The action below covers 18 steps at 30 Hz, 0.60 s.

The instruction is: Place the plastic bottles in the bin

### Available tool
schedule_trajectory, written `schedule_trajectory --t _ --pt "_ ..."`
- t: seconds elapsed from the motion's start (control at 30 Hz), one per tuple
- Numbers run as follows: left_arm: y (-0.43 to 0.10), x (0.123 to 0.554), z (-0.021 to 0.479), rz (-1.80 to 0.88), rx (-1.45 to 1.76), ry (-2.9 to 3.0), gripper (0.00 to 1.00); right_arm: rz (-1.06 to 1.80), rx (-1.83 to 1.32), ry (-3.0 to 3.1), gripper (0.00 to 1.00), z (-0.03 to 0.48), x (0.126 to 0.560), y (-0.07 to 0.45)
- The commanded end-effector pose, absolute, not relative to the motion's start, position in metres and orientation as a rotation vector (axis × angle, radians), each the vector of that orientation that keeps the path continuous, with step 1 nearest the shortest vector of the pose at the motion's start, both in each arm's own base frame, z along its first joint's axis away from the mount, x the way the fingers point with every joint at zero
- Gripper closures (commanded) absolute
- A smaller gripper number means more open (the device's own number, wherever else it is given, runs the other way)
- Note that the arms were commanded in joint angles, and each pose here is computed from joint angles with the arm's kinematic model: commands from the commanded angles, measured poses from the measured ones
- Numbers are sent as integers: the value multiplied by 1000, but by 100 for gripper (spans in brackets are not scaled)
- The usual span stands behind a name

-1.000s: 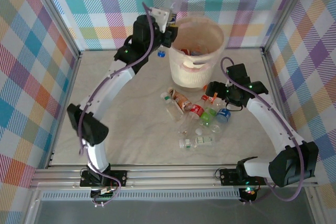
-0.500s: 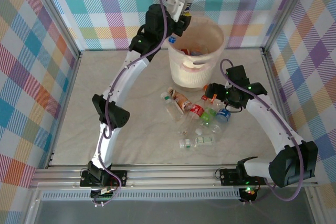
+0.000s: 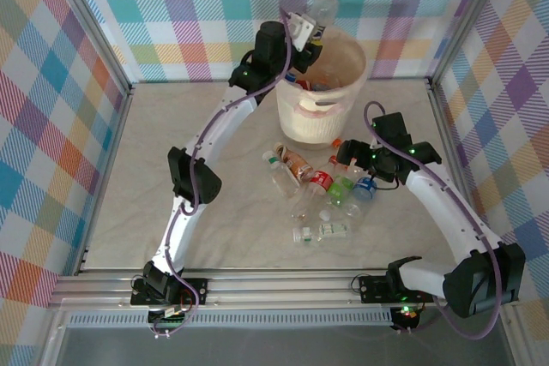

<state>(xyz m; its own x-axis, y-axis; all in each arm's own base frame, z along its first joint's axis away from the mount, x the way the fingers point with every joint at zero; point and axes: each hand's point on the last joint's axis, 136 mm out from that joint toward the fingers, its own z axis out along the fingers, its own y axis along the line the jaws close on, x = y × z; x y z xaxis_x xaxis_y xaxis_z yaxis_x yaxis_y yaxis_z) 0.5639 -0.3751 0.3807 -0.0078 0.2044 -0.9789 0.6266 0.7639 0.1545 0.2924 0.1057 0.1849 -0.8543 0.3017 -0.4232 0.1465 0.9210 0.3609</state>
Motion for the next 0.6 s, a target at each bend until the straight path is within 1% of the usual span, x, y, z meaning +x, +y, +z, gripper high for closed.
schedule_trajectory --t 0.0,0.17,0.23,0.4,0.53,0.57 --pt "-381 563 391 -374 732 1506 58 433 337 2599 0 185 285 105" --pt "-386 566 359 -349 791 1568 54 432 339 2601 0 184 284 104" --pt "-388 567 351 -338 807 1580 50 431 340 2601 0 184 284 104" --pt "-390 567 339 -325 844 1598 45 425 340 2600 0 184 284 103" --pt "-395 564 329 -335 877 1608 38 425 342 2599 0 186 284 103" --pt "-397 564 326 -337 885 1609 33 424 341 2600 0 186 283 103"
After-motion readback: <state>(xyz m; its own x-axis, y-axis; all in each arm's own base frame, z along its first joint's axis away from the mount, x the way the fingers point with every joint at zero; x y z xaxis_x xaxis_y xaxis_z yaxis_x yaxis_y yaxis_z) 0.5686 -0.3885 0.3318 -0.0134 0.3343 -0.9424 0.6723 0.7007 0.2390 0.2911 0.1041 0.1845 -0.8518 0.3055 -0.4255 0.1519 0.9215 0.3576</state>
